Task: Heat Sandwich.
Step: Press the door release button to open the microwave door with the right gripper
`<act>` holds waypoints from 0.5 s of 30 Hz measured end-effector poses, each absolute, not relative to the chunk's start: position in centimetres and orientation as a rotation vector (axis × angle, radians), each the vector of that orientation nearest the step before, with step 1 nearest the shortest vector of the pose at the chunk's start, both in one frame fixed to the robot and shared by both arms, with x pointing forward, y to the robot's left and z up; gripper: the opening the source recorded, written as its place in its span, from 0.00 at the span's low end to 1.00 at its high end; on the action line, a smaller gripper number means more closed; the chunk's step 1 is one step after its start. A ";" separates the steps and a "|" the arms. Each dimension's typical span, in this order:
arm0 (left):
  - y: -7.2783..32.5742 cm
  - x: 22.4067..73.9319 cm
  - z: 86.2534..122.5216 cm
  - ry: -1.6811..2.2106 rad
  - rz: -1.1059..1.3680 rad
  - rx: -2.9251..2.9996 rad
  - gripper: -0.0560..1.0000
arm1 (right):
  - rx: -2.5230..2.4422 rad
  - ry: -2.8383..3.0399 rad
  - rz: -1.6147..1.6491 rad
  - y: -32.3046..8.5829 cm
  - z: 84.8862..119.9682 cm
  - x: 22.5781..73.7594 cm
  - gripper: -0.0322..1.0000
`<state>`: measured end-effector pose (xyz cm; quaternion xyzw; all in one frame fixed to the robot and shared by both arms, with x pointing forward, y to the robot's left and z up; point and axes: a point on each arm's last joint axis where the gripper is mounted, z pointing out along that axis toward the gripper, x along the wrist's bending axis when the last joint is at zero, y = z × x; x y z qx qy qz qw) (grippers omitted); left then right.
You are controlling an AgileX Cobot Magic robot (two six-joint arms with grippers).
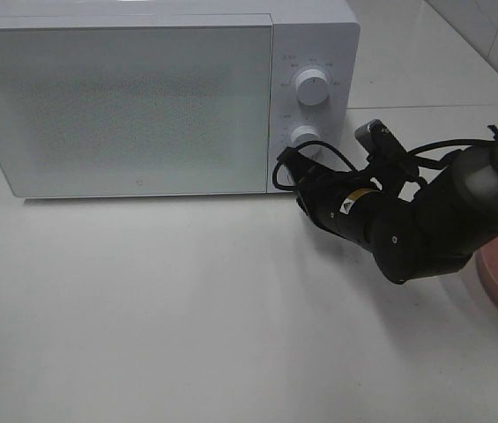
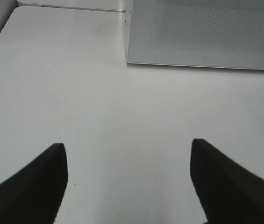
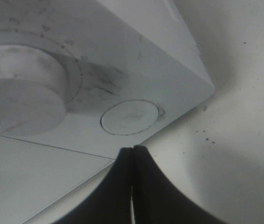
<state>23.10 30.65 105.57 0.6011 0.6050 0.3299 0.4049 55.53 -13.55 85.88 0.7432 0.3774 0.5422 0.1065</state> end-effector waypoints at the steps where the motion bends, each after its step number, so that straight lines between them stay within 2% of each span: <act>1: 30.7 23.1 105.6 1.527 0.833 1.517 0.71 | 2.189 1.111 1.597 -13.5 85.9 55.5 0.04; 15: 30.7 23.1 105.6 1.527 0.833 1.517 0.71 | 2.191 1.069 1.589 -14.5 85.7 56.9 0.04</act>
